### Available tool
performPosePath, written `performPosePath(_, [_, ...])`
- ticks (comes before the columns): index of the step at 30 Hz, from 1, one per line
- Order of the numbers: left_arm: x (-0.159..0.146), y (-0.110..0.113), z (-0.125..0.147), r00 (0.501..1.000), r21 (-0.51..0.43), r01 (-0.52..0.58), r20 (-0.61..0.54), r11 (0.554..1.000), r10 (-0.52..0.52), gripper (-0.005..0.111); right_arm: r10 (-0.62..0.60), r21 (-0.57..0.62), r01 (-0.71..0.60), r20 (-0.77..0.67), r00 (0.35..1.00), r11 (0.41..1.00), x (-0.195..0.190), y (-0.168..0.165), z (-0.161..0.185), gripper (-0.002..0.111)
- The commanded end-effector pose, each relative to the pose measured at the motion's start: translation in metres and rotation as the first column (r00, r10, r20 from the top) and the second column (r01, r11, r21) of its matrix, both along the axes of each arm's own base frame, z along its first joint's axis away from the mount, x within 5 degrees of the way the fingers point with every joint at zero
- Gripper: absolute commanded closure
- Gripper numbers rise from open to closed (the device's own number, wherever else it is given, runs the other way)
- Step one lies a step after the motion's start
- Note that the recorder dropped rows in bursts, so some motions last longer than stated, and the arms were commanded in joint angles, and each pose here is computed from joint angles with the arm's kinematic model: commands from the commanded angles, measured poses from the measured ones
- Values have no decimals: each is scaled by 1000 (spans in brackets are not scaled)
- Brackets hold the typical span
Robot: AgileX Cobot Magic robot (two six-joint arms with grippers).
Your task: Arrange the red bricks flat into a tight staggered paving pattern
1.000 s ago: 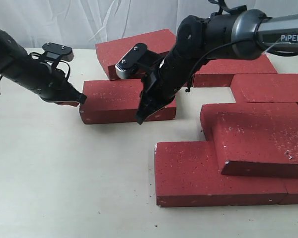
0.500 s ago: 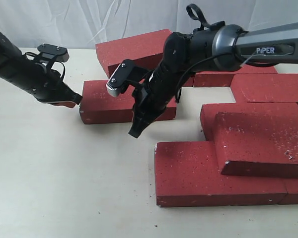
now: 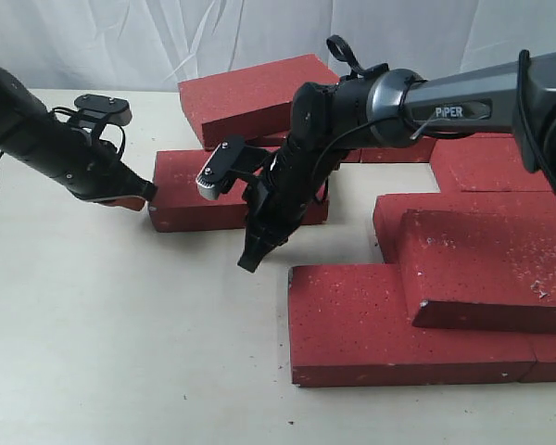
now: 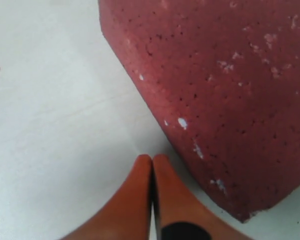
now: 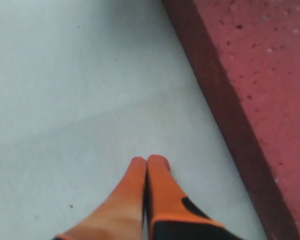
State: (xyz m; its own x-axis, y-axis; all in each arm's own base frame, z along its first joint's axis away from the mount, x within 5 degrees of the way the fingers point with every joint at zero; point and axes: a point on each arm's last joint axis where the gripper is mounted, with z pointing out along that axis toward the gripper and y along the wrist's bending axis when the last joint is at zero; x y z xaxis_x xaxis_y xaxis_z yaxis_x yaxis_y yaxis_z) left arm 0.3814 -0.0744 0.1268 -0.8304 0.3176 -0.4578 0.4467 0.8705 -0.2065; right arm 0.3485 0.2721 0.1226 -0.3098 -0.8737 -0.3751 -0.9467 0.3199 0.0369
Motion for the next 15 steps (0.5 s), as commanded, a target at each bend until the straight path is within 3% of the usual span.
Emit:
performPosePath(1, [1,1,1,1000,-10,-24,5,1000,24,107,21,-16,-21,15,1000,1000,2,-2,3,108])
performPosePath(15, [6,-4,0,996,-71,-83,31,994,85,107,-43,38,38,126,991,999,16,-1,5,108])
